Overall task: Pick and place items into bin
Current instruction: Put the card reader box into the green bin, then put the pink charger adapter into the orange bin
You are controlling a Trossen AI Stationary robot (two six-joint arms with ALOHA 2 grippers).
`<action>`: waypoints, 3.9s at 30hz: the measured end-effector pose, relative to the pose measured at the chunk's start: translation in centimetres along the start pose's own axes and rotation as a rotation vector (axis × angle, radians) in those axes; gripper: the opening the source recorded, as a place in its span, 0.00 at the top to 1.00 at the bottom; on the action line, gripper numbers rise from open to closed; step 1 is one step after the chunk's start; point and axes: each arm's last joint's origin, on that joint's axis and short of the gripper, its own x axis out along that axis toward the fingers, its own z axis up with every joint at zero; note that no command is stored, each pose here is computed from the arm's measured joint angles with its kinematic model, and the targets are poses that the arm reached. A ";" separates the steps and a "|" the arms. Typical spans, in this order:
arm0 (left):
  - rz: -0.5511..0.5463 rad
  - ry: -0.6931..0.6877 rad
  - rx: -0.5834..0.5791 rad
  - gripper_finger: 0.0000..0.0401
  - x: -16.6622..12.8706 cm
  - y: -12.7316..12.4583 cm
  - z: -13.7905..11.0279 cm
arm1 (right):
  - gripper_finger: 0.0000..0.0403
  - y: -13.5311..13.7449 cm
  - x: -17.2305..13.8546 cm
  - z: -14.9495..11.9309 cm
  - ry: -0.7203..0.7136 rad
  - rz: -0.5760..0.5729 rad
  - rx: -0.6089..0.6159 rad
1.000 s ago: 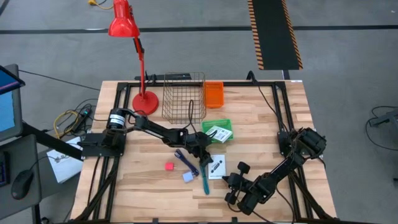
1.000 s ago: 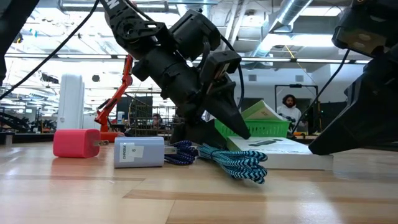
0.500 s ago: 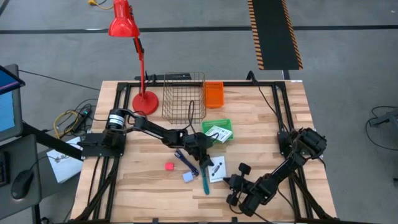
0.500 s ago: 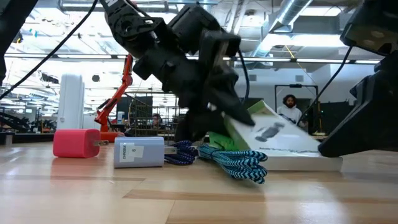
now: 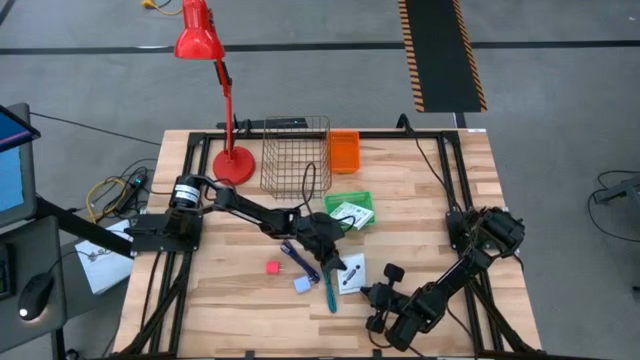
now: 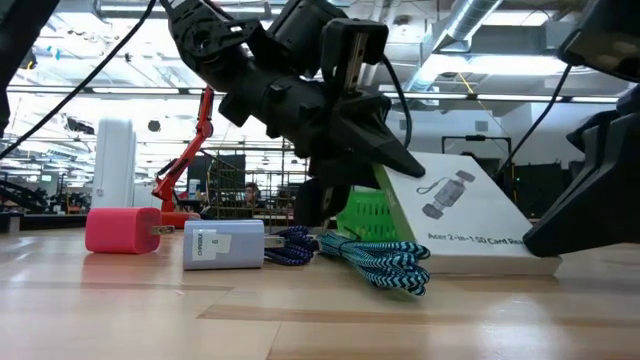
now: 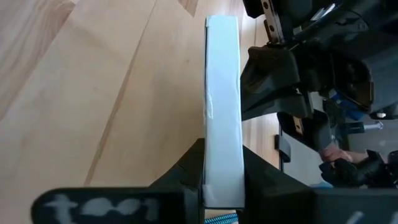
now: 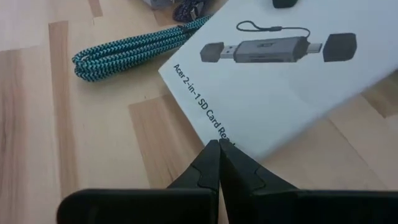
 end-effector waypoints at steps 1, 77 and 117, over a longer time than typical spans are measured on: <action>0.002 -0.006 0.002 0.92 -0.2 -0.2 0.1 | 1.00 0.0 -0.2 0.2 0.008 0.000 -0.004; 0.234 -0.597 0.746 0.57 -25.4 -17.3 0.2 | 1.00 -3.1 -2.1 6.5 0.108 -0.017 0.301; 0.685 0.389 0.752 0.57 -16.0 -6.3 -14.6 | 1.00 -3.1 -0.6 8.5 0.082 0.061 0.562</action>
